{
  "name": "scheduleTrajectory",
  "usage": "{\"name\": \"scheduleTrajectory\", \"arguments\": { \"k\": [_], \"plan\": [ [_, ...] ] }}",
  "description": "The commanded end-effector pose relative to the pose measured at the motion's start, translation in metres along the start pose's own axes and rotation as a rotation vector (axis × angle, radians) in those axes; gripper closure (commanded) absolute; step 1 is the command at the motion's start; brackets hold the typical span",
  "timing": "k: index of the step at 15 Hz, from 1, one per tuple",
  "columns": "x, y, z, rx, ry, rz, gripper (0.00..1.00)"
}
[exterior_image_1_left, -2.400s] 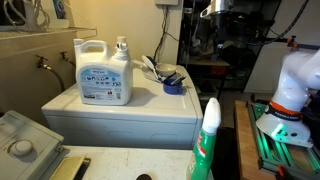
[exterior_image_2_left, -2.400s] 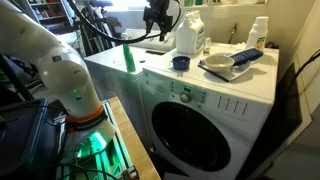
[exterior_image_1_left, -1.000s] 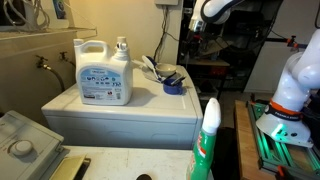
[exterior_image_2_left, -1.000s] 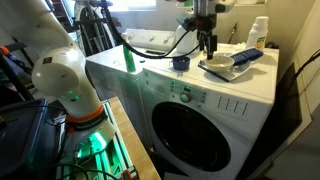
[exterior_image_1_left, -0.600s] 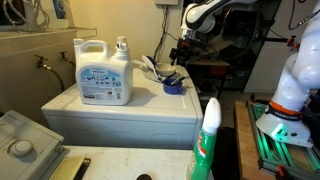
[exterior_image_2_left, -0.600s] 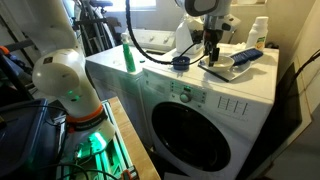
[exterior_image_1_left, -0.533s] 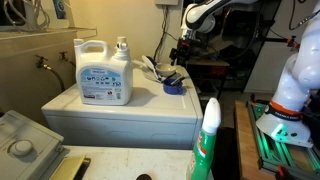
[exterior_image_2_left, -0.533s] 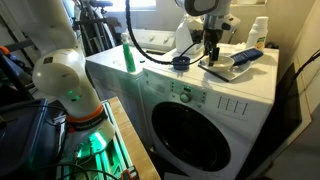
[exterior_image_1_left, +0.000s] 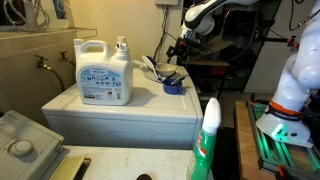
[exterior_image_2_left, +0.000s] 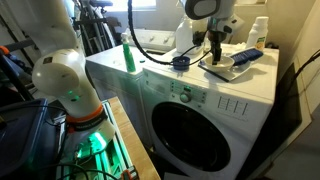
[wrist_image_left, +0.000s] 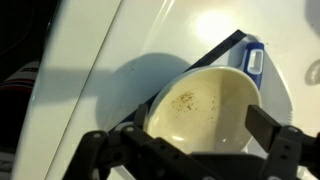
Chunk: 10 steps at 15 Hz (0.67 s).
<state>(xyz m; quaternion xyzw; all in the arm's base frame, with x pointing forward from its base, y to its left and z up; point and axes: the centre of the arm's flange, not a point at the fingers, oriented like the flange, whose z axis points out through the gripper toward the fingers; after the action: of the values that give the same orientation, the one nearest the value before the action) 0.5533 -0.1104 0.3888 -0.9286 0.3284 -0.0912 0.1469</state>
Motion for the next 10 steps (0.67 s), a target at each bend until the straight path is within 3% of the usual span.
{"name": "scheduleTrajectory", "arguments": {
  "k": [1,4,5,6,10],
  "plan": [
    [0.015,0.02,0.011,0.029,0.031,0.121,0.0],
    [0.019,0.031,0.017,0.014,0.005,0.166,0.0],
    [0.021,0.031,0.022,0.007,-0.003,0.166,0.06],
    [0.021,0.029,0.028,0.003,-0.006,0.16,0.26],
    [0.021,0.025,0.049,-0.008,-0.031,0.149,0.58]
  ]
}}
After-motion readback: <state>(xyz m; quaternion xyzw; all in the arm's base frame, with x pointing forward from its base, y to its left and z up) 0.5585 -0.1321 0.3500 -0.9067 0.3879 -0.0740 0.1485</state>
